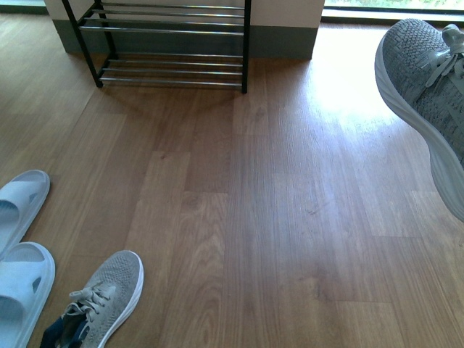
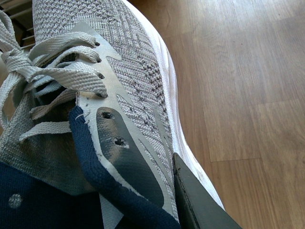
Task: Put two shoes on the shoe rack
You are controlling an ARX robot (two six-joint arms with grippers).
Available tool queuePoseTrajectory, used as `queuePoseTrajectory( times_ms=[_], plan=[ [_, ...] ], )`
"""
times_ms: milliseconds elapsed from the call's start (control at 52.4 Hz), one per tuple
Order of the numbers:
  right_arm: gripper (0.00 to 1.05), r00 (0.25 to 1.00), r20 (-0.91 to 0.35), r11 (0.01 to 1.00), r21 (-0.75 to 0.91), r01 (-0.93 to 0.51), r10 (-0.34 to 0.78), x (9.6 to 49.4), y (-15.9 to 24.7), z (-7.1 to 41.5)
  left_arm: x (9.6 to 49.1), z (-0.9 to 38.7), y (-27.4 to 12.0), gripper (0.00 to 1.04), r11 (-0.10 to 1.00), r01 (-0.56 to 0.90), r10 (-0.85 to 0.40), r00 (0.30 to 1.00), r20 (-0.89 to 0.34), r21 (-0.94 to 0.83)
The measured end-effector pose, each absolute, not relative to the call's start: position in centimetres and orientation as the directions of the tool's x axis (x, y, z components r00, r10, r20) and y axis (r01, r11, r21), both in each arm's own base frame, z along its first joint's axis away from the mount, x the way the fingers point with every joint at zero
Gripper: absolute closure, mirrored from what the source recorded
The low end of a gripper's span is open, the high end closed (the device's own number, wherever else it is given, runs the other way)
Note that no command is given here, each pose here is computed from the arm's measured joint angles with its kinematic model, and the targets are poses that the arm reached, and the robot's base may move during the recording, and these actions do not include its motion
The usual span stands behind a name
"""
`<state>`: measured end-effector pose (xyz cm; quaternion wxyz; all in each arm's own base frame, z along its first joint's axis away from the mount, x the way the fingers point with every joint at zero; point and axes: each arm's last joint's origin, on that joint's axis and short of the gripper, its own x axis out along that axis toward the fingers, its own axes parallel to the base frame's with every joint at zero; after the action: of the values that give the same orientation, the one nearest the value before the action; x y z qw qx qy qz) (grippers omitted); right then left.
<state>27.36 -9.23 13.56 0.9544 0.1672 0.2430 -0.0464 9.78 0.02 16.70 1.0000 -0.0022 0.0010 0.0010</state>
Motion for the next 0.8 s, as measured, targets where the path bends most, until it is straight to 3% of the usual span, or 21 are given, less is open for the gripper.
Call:
queuePoseTrajectory(
  times_ms=[95, 191, 363, 535, 611, 802],
  plan=[
    [1.04, 0.878, -0.479, 0.940, 0.297, 0.169, -0.007, 27.4, -9.2, 13.6, 9.8, 16.6, 0.0, 0.09, 0.998, -0.051, 0.049, 0.998, -0.046, -0.036],
    [1.04, 0.878, -0.479, 0.940, 0.297, 0.169, -0.007, 27.4, -9.2, 13.6, 10.4, 16.1, 0.1, 0.09, 0.966, -0.230, 0.187, 0.936, -0.300, -0.117],
    [1.04, 0.878, -0.479, 0.940, 0.297, 0.169, -0.007, 27.4, -9.2, 13.6, 13.8, 13.9, 2.3, 0.09, 0.965, -0.231, 0.149, 0.874, -0.463, -0.125],
    [1.04, 0.878, -0.479, 0.940, 0.297, 0.169, -0.007, 27.4, -9.2, 13.6, 16.9, 8.8, 5.1, 0.09, 0.980, -0.180, 0.098, 0.800, -0.592, -0.080],
    [1.04, 0.878, -0.479, 0.940, 0.297, 0.169, -0.007, 27.4, -9.2, 13.6, 17.3, 5.6, 5.7, 0.09, 0.983, -0.160, 0.056, 0.731, -0.680, -0.092],
    [1.04, 0.878, -0.479, 0.940, 0.297, 0.169, -0.006, 27.4, -9.2, 13.6, 17.5, 0.9, 6.1, 0.09, 0.983, -0.109, -0.045, 0.639, -0.768, -0.147]
  ],
)
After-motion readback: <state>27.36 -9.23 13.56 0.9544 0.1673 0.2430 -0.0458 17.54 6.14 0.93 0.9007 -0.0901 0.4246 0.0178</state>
